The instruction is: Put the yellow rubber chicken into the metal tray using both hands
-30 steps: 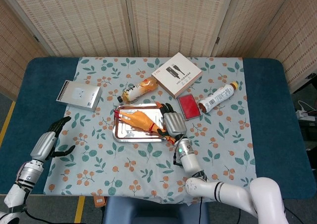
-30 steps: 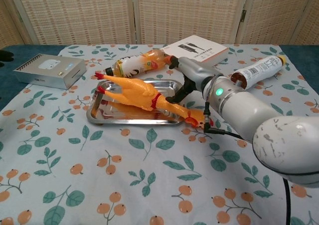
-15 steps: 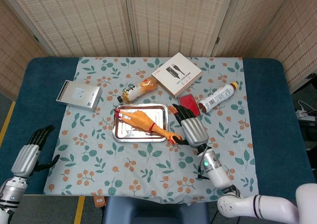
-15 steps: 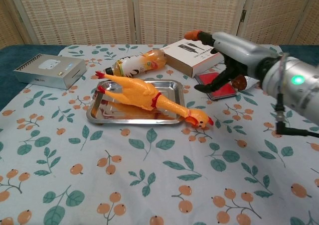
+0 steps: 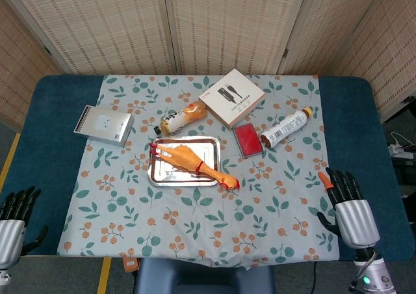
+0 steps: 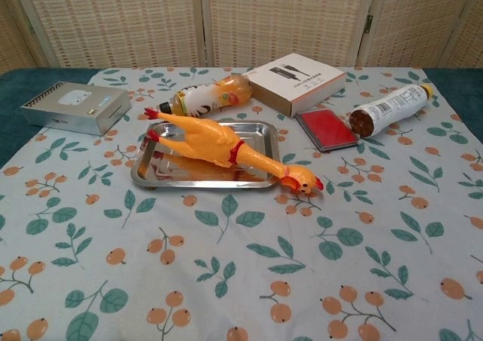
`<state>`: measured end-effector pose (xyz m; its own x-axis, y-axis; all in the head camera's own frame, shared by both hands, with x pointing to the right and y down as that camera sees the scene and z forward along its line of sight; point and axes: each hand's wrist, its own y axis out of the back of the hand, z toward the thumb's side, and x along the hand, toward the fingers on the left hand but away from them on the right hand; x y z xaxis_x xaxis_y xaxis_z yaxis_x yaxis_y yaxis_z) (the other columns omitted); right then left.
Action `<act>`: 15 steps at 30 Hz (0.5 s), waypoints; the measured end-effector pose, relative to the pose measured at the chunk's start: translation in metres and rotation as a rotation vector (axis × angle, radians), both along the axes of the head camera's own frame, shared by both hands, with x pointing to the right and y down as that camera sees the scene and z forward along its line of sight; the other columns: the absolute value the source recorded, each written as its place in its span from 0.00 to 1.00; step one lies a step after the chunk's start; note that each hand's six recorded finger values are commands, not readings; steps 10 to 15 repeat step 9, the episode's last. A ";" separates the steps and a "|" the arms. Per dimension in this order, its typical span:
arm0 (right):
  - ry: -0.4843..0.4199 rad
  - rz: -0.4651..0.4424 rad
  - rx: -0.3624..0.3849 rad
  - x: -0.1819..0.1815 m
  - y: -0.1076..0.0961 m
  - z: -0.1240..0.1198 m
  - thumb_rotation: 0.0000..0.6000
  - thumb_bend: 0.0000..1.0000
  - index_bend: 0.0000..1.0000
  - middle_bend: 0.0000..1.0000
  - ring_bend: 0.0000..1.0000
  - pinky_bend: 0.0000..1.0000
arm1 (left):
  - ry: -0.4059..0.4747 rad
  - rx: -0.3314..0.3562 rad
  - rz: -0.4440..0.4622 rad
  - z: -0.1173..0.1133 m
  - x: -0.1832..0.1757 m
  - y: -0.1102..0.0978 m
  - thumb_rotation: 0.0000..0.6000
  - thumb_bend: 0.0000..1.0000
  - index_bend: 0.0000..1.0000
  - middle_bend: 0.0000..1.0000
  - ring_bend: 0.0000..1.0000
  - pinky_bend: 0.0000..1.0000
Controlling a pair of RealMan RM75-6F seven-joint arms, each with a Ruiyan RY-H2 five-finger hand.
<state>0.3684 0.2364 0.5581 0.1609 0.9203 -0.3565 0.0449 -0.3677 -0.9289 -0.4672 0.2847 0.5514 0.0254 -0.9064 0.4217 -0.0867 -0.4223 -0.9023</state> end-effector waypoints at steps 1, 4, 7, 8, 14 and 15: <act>0.014 -0.002 0.002 0.006 0.002 -0.003 1.00 0.20 0.00 0.00 0.00 0.00 | 0.006 0.000 0.006 -0.003 0.002 0.002 1.00 0.36 0.00 0.00 0.00 0.00; -0.002 0.011 -0.004 0.014 0.001 -0.008 1.00 0.20 0.00 0.00 0.00 0.00 | 0.005 0.002 0.014 -0.007 0.004 0.006 1.00 0.36 0.00 0.00 0.00 0.00; -0.009 0.024 -0.027 0.022 0.000 -0.012 1.00 0.20 0.00 0.00 0.00 0.00 | 0.005 0.004 0.023 -0.009 0.009 0.009 1.00 0.36 0.00 0.00 0.00 0.00; -0.006 0.027 -0.034 0.024 0.000 -0.012 1.00 0.20 0.00 0.00 0.00 0.00 | 0.002 0.005 0.025 -0.009 0.009 0.010 1.00 0.36 0.00 0.00 0.00 0.00; -0.002 0.030 -0.039 0.025 -0.001 -0.012 1.00 0.20 0.00 0.00 0.00 0.00 | -0.001 0.007 0.029 -0.009 0.010 0.010 1.00 0.36 0.00 0.00 0.00 0.00; -0.002 0.030 -0.039 0.025 -0.001 -0.012 1.00 0.20 0.00 0.00 0.00 0.00 | -0.001 0.007 0.029 -0.009 0.010 0.010 1.00 0.36 0.00 0.00 0.00 0.00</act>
